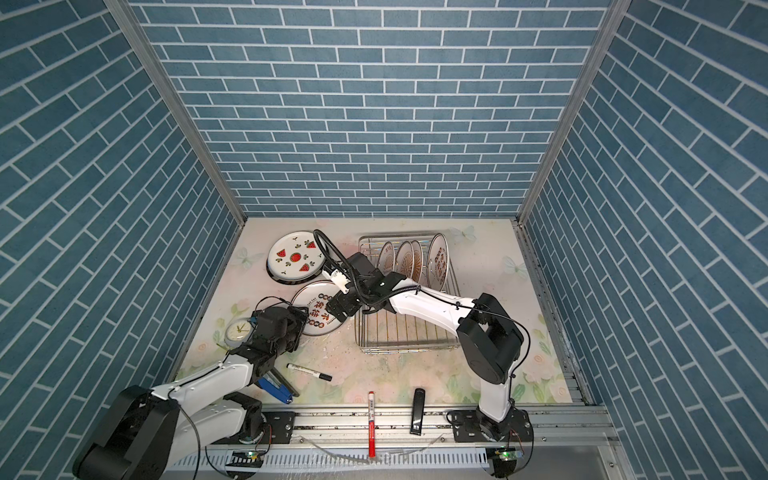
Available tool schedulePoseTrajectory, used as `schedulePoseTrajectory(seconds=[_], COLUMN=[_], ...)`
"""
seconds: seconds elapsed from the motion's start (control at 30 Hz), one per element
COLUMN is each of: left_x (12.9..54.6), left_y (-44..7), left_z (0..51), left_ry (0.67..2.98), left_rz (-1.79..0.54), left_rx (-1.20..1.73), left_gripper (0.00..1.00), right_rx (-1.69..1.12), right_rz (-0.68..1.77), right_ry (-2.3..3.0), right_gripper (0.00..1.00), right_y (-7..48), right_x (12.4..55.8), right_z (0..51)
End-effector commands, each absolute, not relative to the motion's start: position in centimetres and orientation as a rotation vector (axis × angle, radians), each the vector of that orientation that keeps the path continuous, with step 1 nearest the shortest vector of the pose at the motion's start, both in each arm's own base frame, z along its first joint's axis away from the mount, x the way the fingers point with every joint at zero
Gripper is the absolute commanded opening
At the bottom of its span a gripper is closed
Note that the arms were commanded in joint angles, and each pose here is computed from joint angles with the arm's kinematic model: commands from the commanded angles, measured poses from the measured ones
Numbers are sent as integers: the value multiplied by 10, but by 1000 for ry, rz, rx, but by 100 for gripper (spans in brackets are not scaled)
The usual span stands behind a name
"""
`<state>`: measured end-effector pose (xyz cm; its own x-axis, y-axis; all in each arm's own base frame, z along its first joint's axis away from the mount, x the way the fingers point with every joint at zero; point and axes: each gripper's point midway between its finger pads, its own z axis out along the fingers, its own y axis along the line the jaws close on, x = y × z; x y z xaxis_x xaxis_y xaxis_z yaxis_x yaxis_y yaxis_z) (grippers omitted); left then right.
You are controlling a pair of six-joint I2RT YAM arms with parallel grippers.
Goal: Unload the plates from the dish rack
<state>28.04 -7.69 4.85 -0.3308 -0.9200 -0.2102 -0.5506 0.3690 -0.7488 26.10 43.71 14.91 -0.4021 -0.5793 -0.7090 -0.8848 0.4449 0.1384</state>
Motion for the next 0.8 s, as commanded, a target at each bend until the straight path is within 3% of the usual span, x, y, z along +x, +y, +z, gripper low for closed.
schedulePoseTrajectory(seconds=[0.0,0.13,0.27,0.5,0.77], left_x=[275,275,281,278,284], left_y=[-63,-57,-58,-60,-118], left_z=[51,67,94,137,186], left_ry=[1987,1944,1904,1843,1883], left_rz=[-675,-669,-694,-733,-939], left_rx=[-1288,-1244,-1120,-948,-471], left_gripper=[85,100,100,100,100], right_rx=[-1184,-1074,-820,-653,-470], right_rz=[705,680,639,632,424], right_ry=[2047,2053,2047,2001,1970], right_gripper=[95,97,99,98,98], right_y=[443,434,406,351,272], right_x=[264,271,280,264,265], right_z=[179,191,217,254,274])
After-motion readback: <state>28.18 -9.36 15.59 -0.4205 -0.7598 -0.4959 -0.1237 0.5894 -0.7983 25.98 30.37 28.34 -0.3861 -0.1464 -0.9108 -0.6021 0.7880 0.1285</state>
